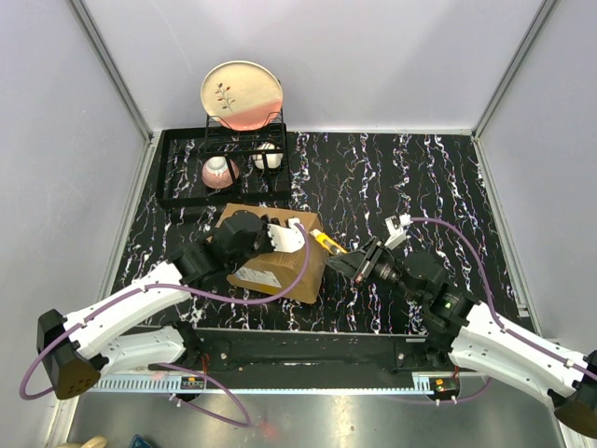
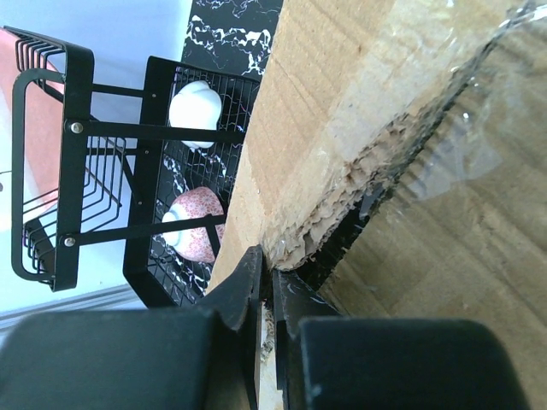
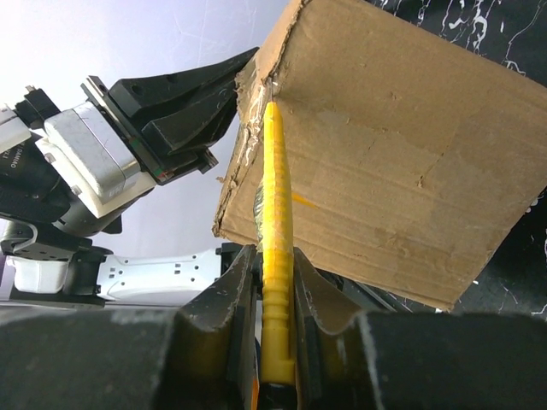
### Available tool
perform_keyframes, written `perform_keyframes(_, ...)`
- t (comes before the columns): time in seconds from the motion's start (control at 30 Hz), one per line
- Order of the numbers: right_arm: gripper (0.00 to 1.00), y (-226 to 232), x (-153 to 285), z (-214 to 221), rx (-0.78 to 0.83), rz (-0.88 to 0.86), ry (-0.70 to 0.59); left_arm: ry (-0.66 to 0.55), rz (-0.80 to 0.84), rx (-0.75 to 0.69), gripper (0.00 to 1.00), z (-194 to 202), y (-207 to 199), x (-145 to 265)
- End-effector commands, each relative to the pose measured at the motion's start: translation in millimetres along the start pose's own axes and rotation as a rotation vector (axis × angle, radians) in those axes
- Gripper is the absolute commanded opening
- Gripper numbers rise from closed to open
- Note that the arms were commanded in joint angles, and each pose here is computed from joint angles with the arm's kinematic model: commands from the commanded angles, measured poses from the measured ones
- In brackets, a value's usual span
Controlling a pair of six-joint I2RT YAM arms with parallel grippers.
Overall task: Unpack the express box
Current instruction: Cut the express box at the center of the board.
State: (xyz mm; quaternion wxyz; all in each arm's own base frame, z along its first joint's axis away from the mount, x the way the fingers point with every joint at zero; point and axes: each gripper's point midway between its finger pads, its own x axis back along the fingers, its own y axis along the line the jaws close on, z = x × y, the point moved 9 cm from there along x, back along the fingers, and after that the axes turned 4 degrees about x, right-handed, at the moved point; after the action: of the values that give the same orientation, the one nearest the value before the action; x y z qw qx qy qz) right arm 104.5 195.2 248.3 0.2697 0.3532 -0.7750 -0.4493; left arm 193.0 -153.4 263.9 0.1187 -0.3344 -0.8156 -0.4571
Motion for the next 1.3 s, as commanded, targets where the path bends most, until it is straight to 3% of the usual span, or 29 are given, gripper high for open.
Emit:
perform_keyframes(0.0, 0.00, 8.8, -3.1, -3.4, -0.015, -0.087, 0.010, -0.127, -0.103, 0.062, 0.00, -19.2, 19.6, 10.5)
perform_keyframes(0.4, 0.00, -3.0, -23.3, -10.9, -0.078, -0.200, 0.091, -0.196, 0.000, 0.068, 0.00, -26.6, 10.8, 12.4)
perform_keyframes(0.57, 0.00, -5.3, -33.1, -14.2, -0.092, -0.257, 0.122, -0.234, 0.101, 0.012, 0.00, -34.4, -7.1, 13.3)
perform_keyframes(0.7, 0.00, -0.1, -31.8, -14.3, -0.088, -0.299, 0.188, -0.216, 0.092, -0.046, 0.00, -28.9, -15.2, 6.3)
perform_keyframes(1.07, 0.00, 7.8, 14.7, 5.7, -0.057, -0.315, 0.498, -0.156, 0.068, -0.098, 0.00, -12.7, -15.7, -1.6)
perform_keyframes(1.27, 0.00, 6.0, 41.5, 12.6, -0.045, -0.235, 0.531, -0.152, 0.046, -0.112, 0.00, -17.8, -6.8, -4.4)
